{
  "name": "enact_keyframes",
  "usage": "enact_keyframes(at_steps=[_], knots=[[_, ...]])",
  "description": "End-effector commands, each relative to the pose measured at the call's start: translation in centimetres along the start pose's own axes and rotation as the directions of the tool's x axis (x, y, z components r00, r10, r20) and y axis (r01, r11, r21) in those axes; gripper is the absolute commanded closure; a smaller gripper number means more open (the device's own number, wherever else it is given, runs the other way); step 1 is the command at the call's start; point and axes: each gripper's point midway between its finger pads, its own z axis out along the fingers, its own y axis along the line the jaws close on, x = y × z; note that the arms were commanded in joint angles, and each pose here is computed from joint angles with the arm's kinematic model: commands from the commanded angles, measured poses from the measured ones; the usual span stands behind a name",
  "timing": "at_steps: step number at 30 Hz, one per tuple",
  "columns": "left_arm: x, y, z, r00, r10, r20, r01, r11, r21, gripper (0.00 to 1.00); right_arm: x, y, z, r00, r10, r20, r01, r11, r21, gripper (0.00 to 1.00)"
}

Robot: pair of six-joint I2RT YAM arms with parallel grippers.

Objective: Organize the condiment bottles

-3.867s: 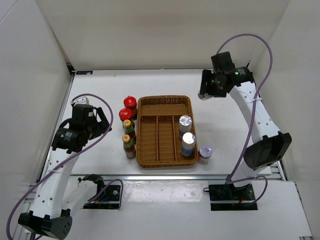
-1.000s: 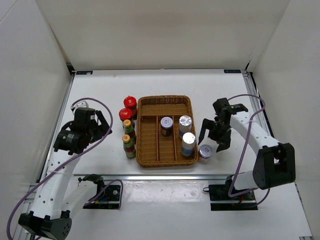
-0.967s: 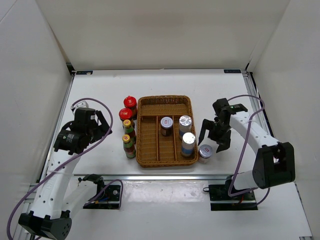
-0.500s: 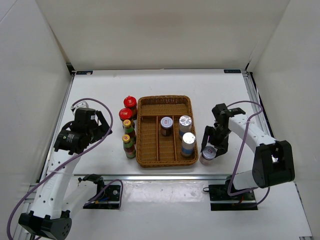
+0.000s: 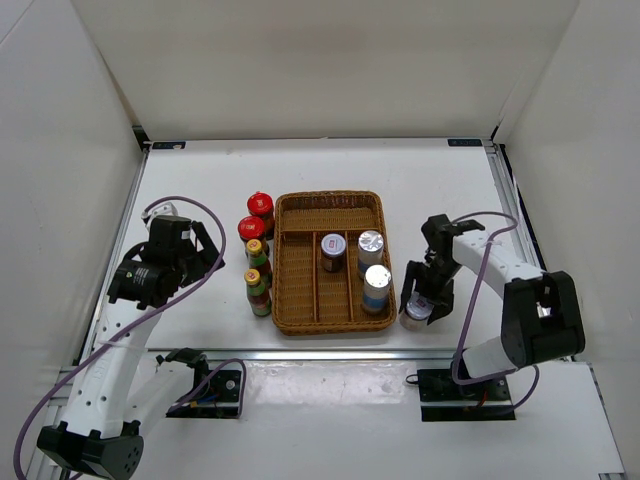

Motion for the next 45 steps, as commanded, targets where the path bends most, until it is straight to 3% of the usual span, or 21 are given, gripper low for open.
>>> enact_keyframes(at_steps=[1,3,4,7,10,15,18,19,22,26,30,31,34,45], knots=[[0.1,-0.3,-0.3,1.000,-0.013,0.003,0.013,1.000,0.022,0.00,0.9,0.4,0.4,0.999,-0.004,-0.052,0.003,0.999,-0.035,0.33],[0.3,-0.2,-0.1,1.000,-0.010,-0.004,0.010,1.000,0.017,0.00,1.1,0.3,0.3,0.999,-0.007,-0.045,0.005,0.999,-0.038,0.46],[0.3,-0.2,-0.1,1.000,-0.010,-0.004,0.010,1.000,0.017,0.00,1.3,-0.1,0.3,0.999,-0.003,-0.050,0.002,1.000,-0.020,0.58],[0.3,-0.2,-0.3,1.000,-0.013,0.003,0.013,1.000,0.022,0.00,1.0,-0.7,-1.2,1.000,-0.002,0.019,0.002,1.000,0.011,0.77],[0.3,-0.2,-0.3,1.000,-0.022,0.003,0.022,1.000,0.022,0.00,0.1,-1.2,-4.5,0.991,0.002,0.136,-0.008,0.999,0.048,0.86],[0.9,-0.1,0.1,0.999,-0.026,-0.018,0.026,0.999,0.018,0.00,-3.7,0.6,-11.4,0.932,0.016,0.362,-0.018,1.000,0.001,0.97],[0.9,-0.1,-0.1,1.000,-0.028,-0.011,0.028,0.999,0.023,0.00,-5.9,3.5,-17.9,0.846,-0.019,0.533,0.072,0.994,-0.078,1.00],[0.9,-0.1,-0.1,1.000,-0.028,-0.011,0.028,0.999,0.023,0.00,-6.2,4.2,-18.7,0.840,-0.029,0.543,0.095,0.991,-0.095,1.00],[1.1,0.0,-0.1,1.000,-0.028,-0.012,0.028,0.999,0.023,0.00,-6.8,7.6,-21.3,0.796,-0.110,0.595,0.239,0.960,-0.143,1.00],[1.1,0.0,-0.1,0.999,-0.037,-0.012,0.038,0.999,0.023,0.00,-4.8,13.7,-23.5,0.703,-0.301,0.645,0.490,0.862,-0.131,1.00],[1.0,0.0,-0.3,0.999,-0.040,-0.005,0.040,0.999,0.029,0.00,-2.1,17.9,-21.8,0.646,-0.505,0.573,0.646,0.761,-0.057,1.00],[1.0,0.0,-0.3,0.999,-0.040,-0.005,0.040,0.999,0.029,0.00,-0.8,19.0,-21.6,0.602,-0.561,0.569,0.688,0.726,-0.013,1.00],[1.0,0.0,-0.3,0.999,-0.040,-0.005,0.040,0.999,0.029,0.00,1.1,19.9,-18.6,0.573,-0.680,0.457,0.737,0.672,0.077,1.00],[1.6,-0.1,-0.3,0.999,-0.049,-0.016,0.049,0.998,0.043,0.00,4.8,19.7,-10.3,0.527,-0.847,0.077,0.831,0.532,0.164,1.00]])
